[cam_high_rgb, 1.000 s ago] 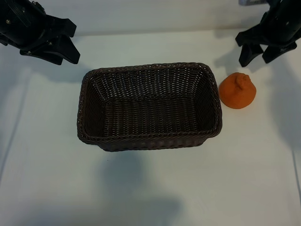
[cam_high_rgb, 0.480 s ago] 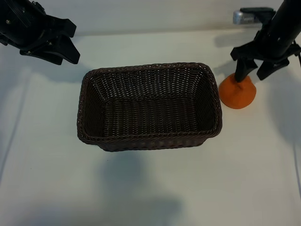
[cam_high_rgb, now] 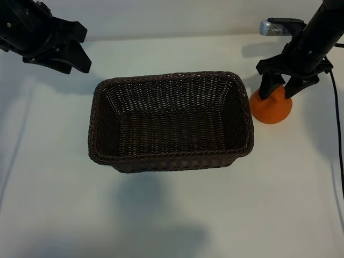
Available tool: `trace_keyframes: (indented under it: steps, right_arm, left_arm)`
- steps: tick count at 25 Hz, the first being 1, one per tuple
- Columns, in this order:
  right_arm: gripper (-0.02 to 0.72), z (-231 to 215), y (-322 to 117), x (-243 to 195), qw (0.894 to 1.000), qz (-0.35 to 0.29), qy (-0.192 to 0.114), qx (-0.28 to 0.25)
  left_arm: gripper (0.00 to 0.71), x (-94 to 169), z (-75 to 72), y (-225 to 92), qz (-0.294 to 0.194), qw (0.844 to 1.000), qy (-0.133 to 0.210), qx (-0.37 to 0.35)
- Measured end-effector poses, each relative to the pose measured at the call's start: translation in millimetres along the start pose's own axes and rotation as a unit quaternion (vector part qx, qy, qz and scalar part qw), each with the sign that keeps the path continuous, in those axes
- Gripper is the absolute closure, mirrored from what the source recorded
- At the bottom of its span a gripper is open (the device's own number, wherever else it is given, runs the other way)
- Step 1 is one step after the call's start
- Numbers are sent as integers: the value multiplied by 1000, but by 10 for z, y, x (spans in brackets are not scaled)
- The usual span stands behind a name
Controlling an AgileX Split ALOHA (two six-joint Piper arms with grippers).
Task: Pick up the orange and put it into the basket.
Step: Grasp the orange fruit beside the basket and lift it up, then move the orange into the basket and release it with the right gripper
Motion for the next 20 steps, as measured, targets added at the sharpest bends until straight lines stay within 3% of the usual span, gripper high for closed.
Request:
trace_keyframes:
  steps: [2,4,8,9,20]
  right_arm:
    - [158,0,1,0,1000,0,0,0]
    - [240,-8,3,-2,1000,-1,-2,-4]
    - [553,-41,12,-1,1000,-4,-12,-6]
    - [593,-46,14,-1,1000,-5,-13,-7]
    - [596,-31,-13,28,1000,2,-12,-5]
  left_arm:
    - [266,0,0,0,0,1000,0,0]
    - [266,0,0,0,0,1000,0,0]
    - [266,0,0,0,0,1000,0,0]
    - [266,0,0,0,0,1000,0,0]
    - [266,0,0,0,0,1000,0,2]
Point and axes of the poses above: a point on each arm's last joint axis where the gripper is mounted, x pointing back along that axis away from the gripper, z along the wrist's bending axis when the last joint is at zero, y = z × x, the point moved 8 cm from there along -x, pointing out along that axis toward the gripper, and after that the axes turned 3 degrees about x, right-handed, at the moved point
